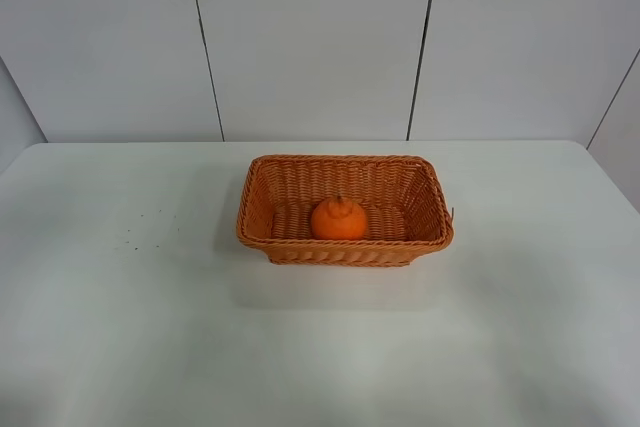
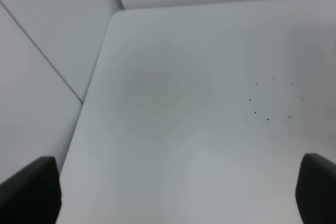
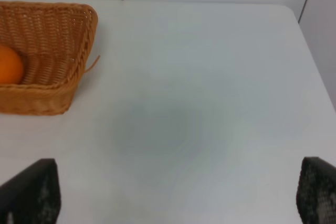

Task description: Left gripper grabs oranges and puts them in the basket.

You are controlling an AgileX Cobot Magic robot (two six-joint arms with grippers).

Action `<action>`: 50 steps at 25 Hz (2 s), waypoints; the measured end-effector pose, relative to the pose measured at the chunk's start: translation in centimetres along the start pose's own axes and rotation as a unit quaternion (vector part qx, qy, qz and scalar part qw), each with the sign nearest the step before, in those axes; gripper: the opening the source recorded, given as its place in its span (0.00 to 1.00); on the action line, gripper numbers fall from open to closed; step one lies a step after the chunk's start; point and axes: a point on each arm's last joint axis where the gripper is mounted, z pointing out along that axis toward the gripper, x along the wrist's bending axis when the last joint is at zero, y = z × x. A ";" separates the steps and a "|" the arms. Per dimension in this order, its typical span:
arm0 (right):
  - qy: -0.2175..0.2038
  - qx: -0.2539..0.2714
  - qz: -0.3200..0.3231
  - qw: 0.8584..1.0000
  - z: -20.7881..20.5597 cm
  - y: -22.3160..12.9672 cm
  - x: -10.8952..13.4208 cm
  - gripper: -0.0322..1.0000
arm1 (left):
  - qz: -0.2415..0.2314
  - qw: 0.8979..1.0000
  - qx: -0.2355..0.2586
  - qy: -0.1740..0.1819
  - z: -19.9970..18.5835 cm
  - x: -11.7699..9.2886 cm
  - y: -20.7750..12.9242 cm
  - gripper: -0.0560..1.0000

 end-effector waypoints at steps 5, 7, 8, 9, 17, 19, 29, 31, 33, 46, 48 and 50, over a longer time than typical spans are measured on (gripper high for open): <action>0.000 0.000 0.000 1.000 0.0 0.0 0.0 0.70 | -0.020 0.999 -0.032 -0.014 -1.4 -0.1 -2.6 1.00; 0.000 0.000 0.000 1.000 0.0 0.0 0.0 0.70 | -0.030 0.998 -0.048 -0.027 -2.0 -0.2 -3.6 1.00; 0.000 0.000 0.000 1.000 0.0 0.0 0.0 0.70 | -0.032 0.997 -0.055 -0.032 -2.2 -0.3 -4.1 1.00; 0.000 0.000 0.000 1.000 0.0 0.0 0.0 0.70 | -0.033 0.997 -0.060 -0.037 -2.4 -0.4 -4.5 1.00; 0.000 0.000 0.000 1.000 0.0 0.0 0.0 0.70 | -0.029 0.993 -0.097 -0.067 -3.7 -0.9 -7.4 1.00; 0.000 0.000 0.000 1.000 0.0 0.0 0.0 0.70 | -0.029 0.993 -0.091 -0.069 -3.8 -0.9 -7.7 1.00; 0.000 0.000 0.000 1.000 0.0 0.0 0.0 0.70 | -0.043 0.996 -0.037 -0.075 -1.8 -1.7 -9.1 0.99; 0.000 0.000 0.000 1.000 0.0 0.0 0.0 0.70 | -0.045 0.996 -0.011 -0.076 -0.5 -2.1 -9.9 0.99; 0.000 0.000 0.000 1.000 0.0 0.0 0.0 0.70 | -0.048 0.996 0.014 -0.077 0.4 -2.5 -10.7 0.97; 0.000 0.000 0.000 1.000 0.0 0.0 0.0 0.70 | -0.053 0.995 0.028 -0.076 0.9 -2.7 -11.1 0.84; 0.000 0.000 0.000 1.000 0.0 0.0 0.0 0.70 | -0.054 0.995 0.028 -0.076 0.9 -2.7 -11.1 0.84; 0.000 0.000 0.000 1.000 0.0 0.0 0.0 0.70 | -0.054 0.995 0.028 -0.076 0.9 -2.7 -11.1 0.84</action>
